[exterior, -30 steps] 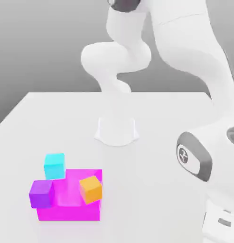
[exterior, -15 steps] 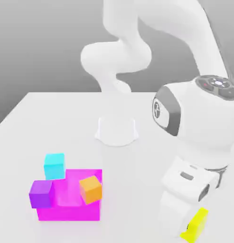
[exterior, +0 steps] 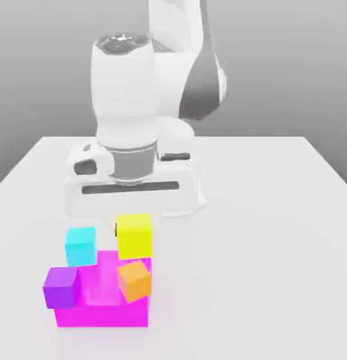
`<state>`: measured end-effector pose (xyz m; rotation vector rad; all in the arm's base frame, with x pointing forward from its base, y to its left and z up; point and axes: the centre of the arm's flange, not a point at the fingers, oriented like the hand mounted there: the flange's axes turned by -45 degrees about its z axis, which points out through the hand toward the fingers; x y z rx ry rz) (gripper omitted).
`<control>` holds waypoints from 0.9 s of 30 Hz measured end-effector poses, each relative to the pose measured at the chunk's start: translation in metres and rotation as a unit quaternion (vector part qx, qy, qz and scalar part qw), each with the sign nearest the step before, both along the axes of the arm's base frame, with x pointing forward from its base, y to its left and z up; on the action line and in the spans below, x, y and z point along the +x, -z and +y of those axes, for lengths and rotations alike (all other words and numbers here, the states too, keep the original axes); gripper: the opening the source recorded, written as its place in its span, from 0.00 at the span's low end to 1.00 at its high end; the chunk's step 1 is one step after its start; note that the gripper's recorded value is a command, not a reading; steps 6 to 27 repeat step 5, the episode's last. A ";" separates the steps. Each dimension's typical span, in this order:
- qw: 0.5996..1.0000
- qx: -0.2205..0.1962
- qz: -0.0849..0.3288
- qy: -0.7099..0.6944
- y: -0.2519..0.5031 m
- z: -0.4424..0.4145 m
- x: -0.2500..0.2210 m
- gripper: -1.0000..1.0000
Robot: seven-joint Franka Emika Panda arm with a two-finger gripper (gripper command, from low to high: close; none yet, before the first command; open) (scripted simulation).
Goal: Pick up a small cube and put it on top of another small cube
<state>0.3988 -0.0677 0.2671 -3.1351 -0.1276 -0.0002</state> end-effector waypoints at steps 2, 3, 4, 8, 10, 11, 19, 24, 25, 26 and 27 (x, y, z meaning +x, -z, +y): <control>1.000 -0.001 0.000 0.002 0.022 -0.001 -0.002 1.00; 1.000 -0.001 0.000 0.001 0.022 -0.001 -0.002 1.00; 1.000 -0.001 0.000 0.001 0.022 -0.001 -0.002 1.00; 1.000 -0.001 0.000 0.001 0.022 -0.001 -0.002 1.00; 1.000 -0.001 0.000 0.001 0.022 -0.001 -0.002 1.00; 1.000 -0.001 0.000 0.001 0.022 -0.001 -0.002 1.00; 1.000 -0.001 0.000 0.001 0.022 -0.001 -0.002 1.00; 1.000 -0.001 0.000 0.001 0.022 -0.001 -0.002 1.00; 1.000 -0.001 0.000 0.001 0.022 -0.001 -0.002 1.00; 1.000 -0.001 0.000 0.001 0.022 -0.001 -0.002 1.00; 1.000 -0.001 0.000 0.001 0.022 -0.001 -0.002 1.00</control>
